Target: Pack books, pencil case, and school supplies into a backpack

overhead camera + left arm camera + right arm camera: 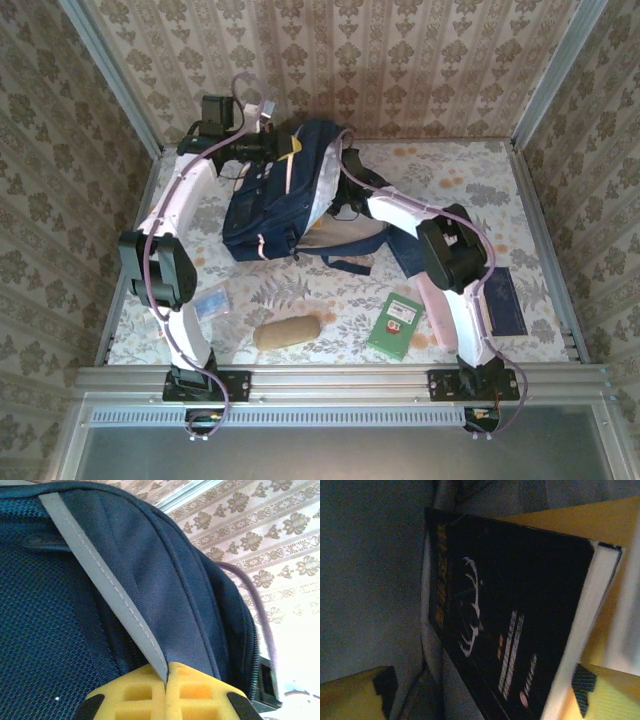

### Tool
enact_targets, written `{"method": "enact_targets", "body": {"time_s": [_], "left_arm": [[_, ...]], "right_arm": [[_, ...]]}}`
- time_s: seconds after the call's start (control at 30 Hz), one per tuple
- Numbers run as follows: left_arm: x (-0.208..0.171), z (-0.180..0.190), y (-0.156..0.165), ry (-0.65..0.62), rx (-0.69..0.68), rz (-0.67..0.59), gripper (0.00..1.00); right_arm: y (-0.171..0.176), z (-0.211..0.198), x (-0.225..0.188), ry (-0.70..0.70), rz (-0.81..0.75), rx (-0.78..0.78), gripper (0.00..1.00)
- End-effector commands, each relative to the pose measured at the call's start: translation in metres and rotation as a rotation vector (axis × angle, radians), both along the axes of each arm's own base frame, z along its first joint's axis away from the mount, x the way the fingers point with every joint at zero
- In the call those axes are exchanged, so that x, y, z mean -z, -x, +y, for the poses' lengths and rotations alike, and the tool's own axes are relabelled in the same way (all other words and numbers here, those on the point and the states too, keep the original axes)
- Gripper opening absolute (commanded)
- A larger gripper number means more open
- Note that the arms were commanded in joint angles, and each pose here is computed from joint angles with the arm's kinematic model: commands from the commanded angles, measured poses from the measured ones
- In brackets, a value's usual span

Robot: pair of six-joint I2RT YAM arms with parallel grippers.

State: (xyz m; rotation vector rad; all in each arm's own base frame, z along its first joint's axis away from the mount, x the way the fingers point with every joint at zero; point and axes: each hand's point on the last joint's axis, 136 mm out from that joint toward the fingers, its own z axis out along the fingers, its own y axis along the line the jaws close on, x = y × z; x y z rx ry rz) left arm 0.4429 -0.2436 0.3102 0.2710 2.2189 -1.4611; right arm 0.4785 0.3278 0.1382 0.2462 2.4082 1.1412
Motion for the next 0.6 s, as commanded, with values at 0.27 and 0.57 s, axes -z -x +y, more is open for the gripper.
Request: {"method": "enact_targets", "body": {"time_s": [0.27, 0.57], "left_arm": [[0.0, 0.057, -0.043, -0.205, -0.297, -0.172, 0.0], [0.036, 0.085, -0.067, -0.382, -0.465, -0.178, 0.05]], "right_arm": [[0.038, -0.114, -0.047, 0.181, -0.141, 0.127, 0.9], [0.058, -0.232, -0.005, 0.501, -0.025, 0.416, 0.92]]}}
